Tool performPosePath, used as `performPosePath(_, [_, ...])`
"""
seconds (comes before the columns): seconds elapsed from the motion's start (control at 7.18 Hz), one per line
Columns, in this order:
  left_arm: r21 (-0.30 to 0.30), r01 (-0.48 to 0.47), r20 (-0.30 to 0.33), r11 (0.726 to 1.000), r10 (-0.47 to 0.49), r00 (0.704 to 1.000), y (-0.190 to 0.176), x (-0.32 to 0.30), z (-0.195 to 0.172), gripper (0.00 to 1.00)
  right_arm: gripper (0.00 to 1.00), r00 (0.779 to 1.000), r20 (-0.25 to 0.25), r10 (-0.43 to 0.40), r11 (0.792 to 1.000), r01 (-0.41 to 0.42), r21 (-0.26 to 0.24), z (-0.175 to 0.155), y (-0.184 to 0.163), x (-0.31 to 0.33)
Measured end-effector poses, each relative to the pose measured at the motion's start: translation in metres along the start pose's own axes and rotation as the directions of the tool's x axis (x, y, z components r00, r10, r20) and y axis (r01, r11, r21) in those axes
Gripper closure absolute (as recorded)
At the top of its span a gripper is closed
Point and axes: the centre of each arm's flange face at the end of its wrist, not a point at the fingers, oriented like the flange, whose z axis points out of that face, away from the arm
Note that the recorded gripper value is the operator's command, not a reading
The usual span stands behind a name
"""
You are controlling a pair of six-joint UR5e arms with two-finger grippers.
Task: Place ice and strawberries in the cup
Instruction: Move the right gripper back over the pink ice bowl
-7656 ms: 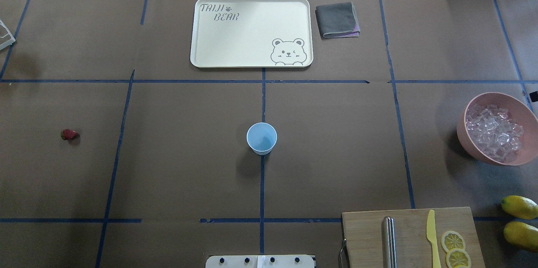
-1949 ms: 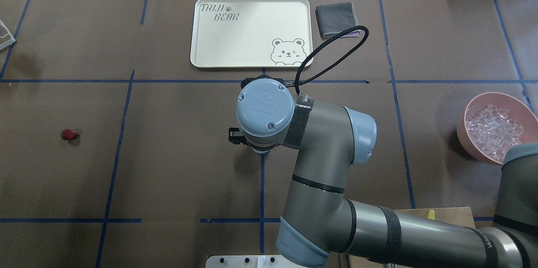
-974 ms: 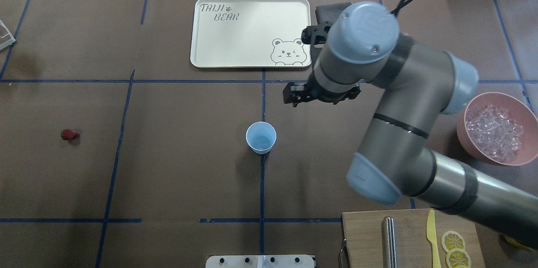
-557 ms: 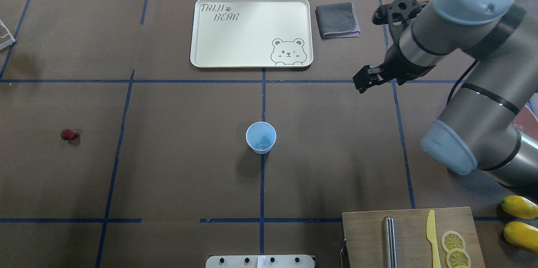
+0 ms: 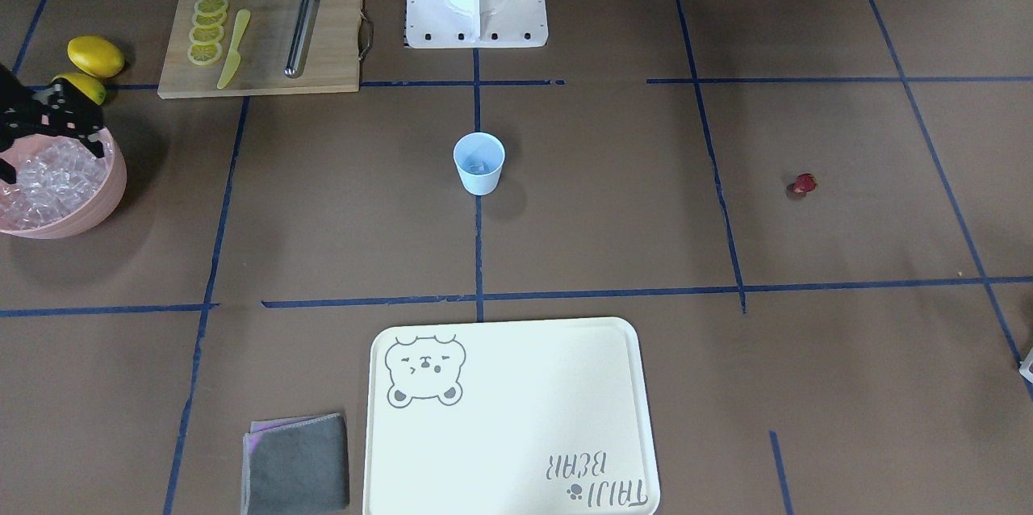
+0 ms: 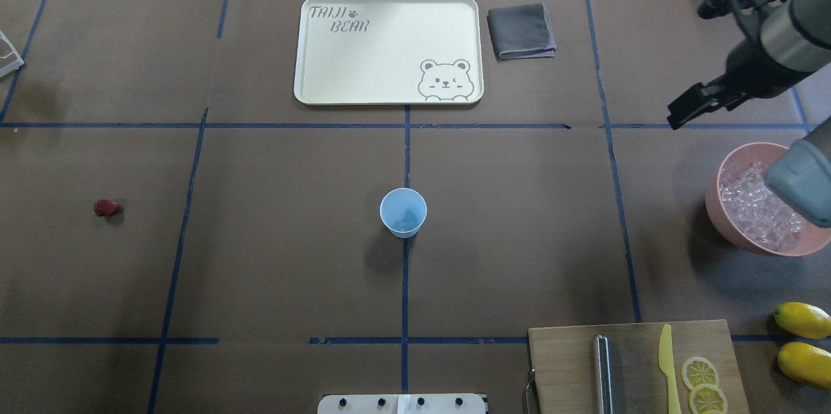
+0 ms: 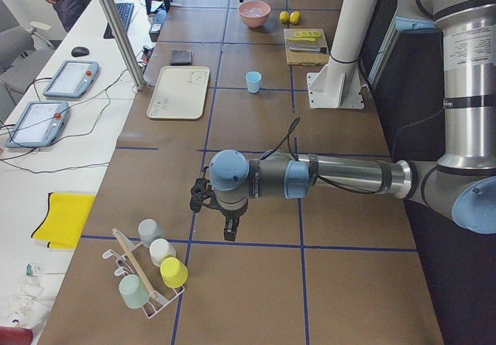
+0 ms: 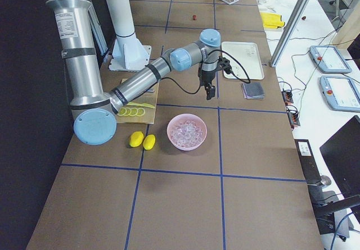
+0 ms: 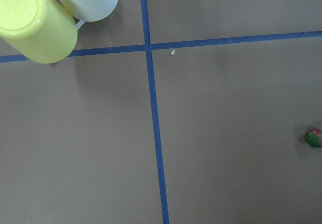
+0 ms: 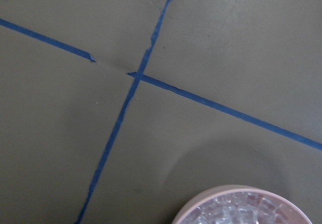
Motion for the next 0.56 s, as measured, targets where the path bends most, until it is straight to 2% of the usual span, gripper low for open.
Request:
performPosePath(0.28, [0.000, 0.000, 0.000, 1.000, 0.000, 1.000, 0.001, 0.000, 0.000, 0.00, 0.03, 1.000, -0.004, -0.028, 1.000, 0.028, -0.003, 0.011, 0.033, 0.039])
performPosePath(0.42, [0.000, 0.000, 0.000, 1.000, 0.000, 1.000, 0.001, 0.000, 0.000, 0.00, 0.03, 1.000, -0.003, -0.011, 1.000, 0.011, 0.009, 0.019, 0.049, 0.050])
performPosePath(0.56, [0.000, 0.000, 0.000, 1.000, 0.000, 1.000, 0.001, 0.000, 0.000, 0.00, 0.04, 0.999, -0.001, 0.049, 0.999, -0.049, 0.019, 0.025, 0.058, 0.056])
